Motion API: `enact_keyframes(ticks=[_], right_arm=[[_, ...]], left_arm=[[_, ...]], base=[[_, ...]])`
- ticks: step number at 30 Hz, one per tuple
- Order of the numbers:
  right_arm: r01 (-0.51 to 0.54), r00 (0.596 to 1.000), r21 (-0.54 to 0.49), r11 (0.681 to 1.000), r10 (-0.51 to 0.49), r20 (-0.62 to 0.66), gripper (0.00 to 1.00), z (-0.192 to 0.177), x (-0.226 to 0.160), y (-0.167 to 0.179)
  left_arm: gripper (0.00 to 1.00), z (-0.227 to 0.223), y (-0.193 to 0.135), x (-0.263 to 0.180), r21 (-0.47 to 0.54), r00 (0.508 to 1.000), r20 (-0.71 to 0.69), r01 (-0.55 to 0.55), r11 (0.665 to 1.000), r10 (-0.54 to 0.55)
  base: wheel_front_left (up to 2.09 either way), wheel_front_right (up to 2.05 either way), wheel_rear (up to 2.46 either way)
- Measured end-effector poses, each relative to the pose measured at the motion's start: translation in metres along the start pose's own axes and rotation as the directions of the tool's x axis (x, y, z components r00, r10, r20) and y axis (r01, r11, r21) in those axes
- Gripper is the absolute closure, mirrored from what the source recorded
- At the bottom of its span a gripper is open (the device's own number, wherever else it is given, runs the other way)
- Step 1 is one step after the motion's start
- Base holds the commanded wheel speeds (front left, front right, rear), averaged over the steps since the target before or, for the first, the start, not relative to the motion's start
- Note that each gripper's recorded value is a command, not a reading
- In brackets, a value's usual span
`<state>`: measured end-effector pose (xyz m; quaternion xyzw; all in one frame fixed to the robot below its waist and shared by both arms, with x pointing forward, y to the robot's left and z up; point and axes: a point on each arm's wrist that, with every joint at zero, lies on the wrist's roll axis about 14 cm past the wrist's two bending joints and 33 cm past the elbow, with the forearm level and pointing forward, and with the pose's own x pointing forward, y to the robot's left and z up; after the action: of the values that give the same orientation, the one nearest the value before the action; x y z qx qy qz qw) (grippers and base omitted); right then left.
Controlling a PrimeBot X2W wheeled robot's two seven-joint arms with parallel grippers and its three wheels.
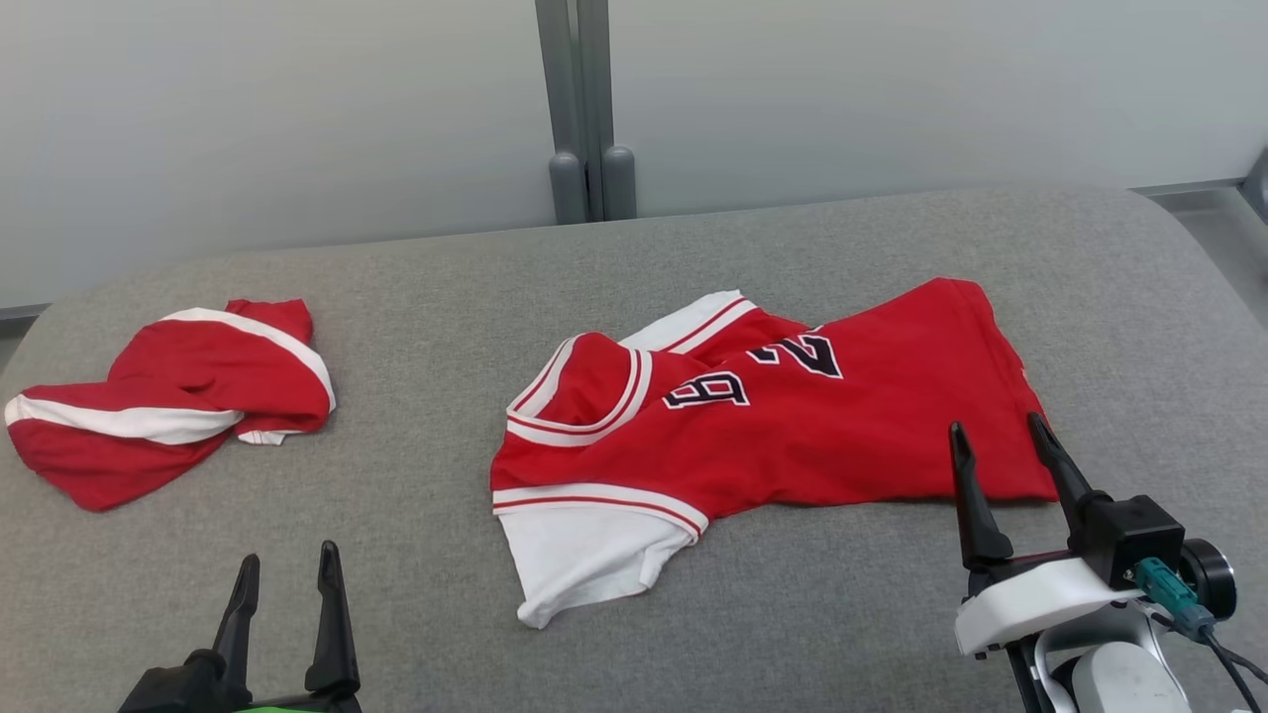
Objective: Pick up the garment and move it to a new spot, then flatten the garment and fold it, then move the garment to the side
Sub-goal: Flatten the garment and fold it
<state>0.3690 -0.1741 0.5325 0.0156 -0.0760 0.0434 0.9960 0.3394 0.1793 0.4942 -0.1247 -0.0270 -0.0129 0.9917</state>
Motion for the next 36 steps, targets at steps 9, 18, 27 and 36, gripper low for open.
enact_keyframes(ticks=[9, 18, 27, 36], right_arm=[[0.02, 1.0, 0.019, 1.0, -0.02, 0.007, 0.0, 0.002, -0.004, -0.005], [0.029, 0.999, 0.025, 0.999, -0.027, -0.043, 0.0, -0.009, -0.001, -0.008], [0.125, 0.911, 0.016, 0.992, -0.108, -0.398, 0.0, -0.064, 0.005, -0.053], [0.227, 0.809, 0.014, 0.974, -0.18, -0.559, 0.0, -0.103, 0.013, -0.087]], left_arm=[[0.0, 0.001, -0.006, 0.006, 0.007, 1.0, 0.004, 0.021, 1.0, -0.021], [0.0, -0.008, -0.012, 0.007, 0.003, 0.999, -0.027, 0.042, 0.999, -0.042], [0.0, -0.08, -0.054, 0.023, -0.1, 0.928, -0.342, 0.12, 0.988, -0.148], [0.0, -0.136, -0.077, 0.027, -0.106, 0.795, -0.579, 0.142, 0.984, -0.177]], base=[[0.0, 0.0, 0.0], [0.0, 0.0, 0.0], [0.0, 0.0, 0.0], [0.0, 0.0, 0.0]])
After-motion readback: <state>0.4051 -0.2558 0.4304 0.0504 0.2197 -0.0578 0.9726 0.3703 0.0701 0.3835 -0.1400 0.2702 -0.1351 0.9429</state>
